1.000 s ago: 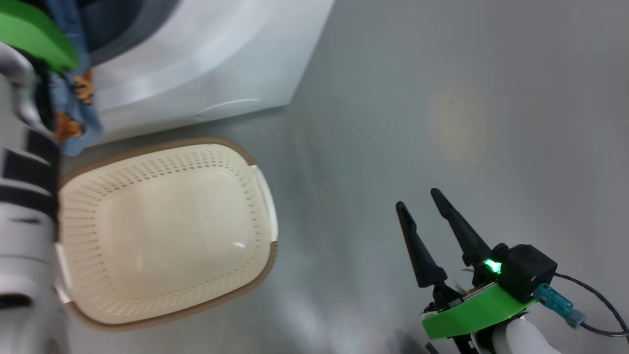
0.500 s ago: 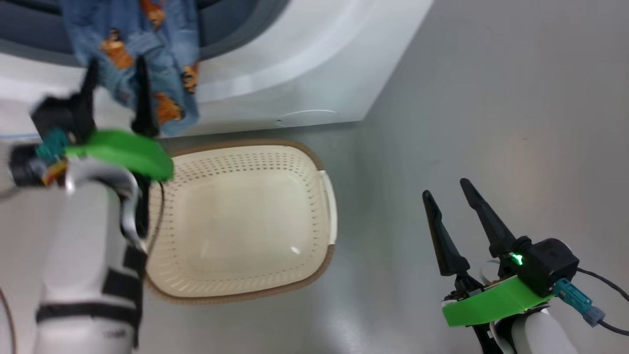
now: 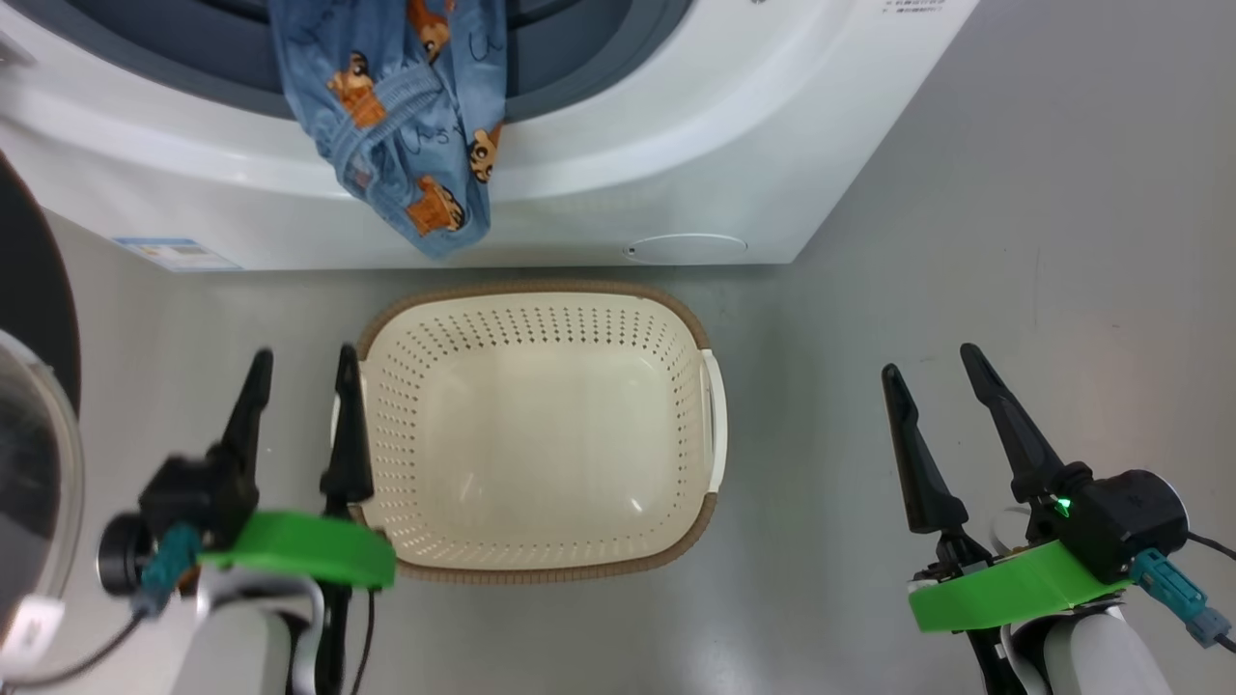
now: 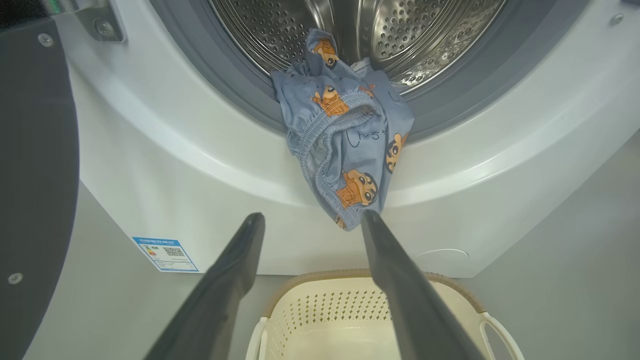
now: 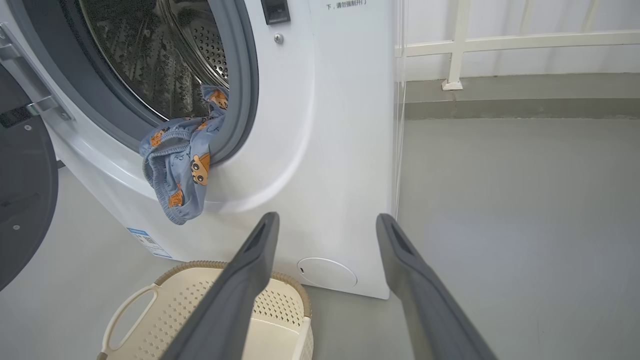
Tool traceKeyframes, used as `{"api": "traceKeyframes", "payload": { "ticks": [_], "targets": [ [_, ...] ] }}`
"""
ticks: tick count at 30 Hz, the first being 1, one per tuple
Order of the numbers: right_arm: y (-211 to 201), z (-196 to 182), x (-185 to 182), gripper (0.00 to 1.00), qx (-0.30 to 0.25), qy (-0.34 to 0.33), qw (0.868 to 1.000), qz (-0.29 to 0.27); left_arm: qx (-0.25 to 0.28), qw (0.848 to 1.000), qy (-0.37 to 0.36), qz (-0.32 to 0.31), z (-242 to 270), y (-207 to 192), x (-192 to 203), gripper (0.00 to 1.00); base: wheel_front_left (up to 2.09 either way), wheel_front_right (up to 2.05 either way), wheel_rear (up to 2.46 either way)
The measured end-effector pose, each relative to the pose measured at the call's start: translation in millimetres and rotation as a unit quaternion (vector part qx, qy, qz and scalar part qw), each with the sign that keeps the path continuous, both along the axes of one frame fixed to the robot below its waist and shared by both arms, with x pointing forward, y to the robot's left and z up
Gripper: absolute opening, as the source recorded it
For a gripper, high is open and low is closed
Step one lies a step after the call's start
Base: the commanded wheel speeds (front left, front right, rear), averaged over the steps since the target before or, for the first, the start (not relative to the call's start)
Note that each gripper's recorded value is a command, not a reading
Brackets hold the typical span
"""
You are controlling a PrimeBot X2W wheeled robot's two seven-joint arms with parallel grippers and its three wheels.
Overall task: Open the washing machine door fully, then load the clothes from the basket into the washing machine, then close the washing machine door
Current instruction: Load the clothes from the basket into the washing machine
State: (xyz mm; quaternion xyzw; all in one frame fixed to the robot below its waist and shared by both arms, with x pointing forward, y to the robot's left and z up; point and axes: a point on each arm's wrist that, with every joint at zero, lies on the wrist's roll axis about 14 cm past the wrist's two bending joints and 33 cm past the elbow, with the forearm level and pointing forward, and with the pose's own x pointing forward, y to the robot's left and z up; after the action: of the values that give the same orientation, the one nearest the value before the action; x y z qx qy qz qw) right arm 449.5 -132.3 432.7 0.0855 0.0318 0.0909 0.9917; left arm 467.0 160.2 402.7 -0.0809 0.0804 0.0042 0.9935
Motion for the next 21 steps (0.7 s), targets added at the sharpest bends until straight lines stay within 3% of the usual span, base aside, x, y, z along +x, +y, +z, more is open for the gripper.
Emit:
{"api": "traceKeyframes", "payload": {
  "ticks": [11,21],
  "targets": [
    [-4.8,5.9,-4.1,1.00,-0.003,-0.006,1.000,-0.006,-0.022,0.999,0.011,0.026,2.5,6.0,-43.7,1.00,0.00,0.00,0.00],
    [-9.7,-1.4,-6.5,1.00,-0.008,0.004,1.000,-0.012,-0.026,1.000,0.003,0.009,2.5,-4.7,-32.0,1.00,0.00,0.00,0.00]
  ]
}}
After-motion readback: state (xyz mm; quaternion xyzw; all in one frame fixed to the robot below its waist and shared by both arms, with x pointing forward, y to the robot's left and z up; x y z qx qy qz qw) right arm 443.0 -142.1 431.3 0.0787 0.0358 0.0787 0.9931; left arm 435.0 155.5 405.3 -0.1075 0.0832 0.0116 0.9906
